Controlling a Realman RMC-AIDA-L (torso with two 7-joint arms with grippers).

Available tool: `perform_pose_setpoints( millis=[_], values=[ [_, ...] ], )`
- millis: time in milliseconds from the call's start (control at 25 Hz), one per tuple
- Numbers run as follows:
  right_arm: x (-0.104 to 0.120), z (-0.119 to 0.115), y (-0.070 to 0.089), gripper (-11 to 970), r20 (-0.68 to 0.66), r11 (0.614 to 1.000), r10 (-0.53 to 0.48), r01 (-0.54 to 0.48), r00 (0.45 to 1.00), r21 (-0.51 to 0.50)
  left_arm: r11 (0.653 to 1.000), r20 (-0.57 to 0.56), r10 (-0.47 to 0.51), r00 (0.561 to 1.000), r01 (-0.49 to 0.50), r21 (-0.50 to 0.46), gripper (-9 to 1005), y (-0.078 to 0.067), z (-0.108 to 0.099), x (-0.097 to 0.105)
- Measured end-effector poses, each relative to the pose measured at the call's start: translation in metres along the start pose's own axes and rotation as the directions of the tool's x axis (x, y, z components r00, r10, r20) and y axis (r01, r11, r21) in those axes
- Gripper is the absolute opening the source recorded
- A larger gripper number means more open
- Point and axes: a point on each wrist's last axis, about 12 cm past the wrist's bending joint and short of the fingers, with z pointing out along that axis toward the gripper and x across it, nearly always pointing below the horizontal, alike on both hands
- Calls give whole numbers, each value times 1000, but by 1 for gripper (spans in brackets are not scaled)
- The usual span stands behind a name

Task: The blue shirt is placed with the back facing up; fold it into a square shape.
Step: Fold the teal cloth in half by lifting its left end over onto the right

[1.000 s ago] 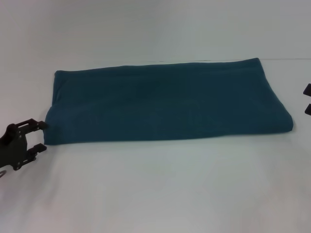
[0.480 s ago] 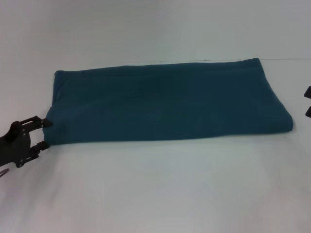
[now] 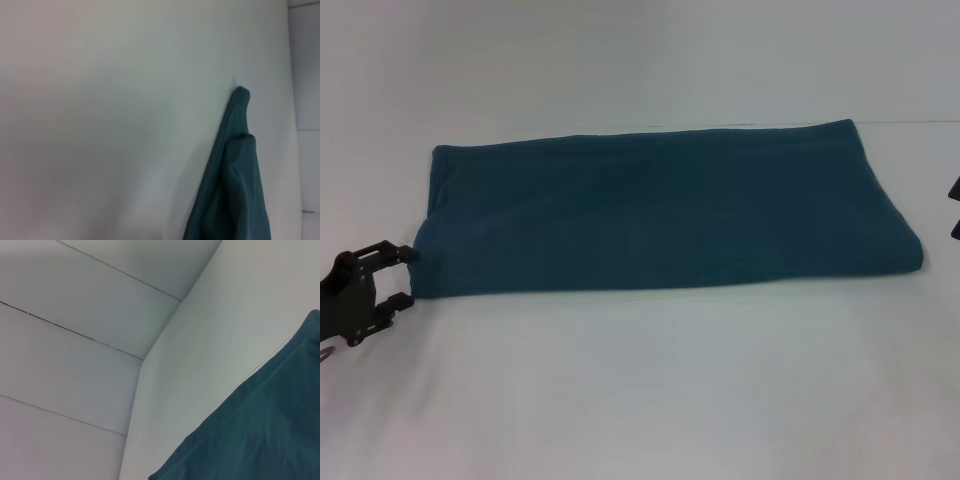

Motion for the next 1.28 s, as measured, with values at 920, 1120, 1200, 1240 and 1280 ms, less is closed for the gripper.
perform_pose_setpoints(
  millis=[920, 1120, 1200, 1240, 1280],
  values=[
    [1, 1, -4, 869, 10, 1000, 15, -15, 1000, 16, 1000, 11, -5, 1000, 5, -18, 669, -3, 15, 2],
    [1, 1, -4, 868, 13, 1000, 15, -15, 1000, 17, 1000, 2, 14, 1000, -13, -12, 669, -9, 23, 4],
    [1, 1, -4, 867, 13, 1000, 14, -15, 1000, 17, 1000, -6, 22, 1000, -22, -11, 668, -12, 29, 6],
    [1, 1, -4, 867, 13, 1000, 14, -15, 1000, 17, 1000, -8, 24, 1000, -24, -11, 668, -13, 30, 7],
    [1, 0, -5, 867, 14, 1000, 14, -14, 1000, 17, 1000, -9, 28, 1000, -28, -11, 668, -14, 32, 7]
  ],
)
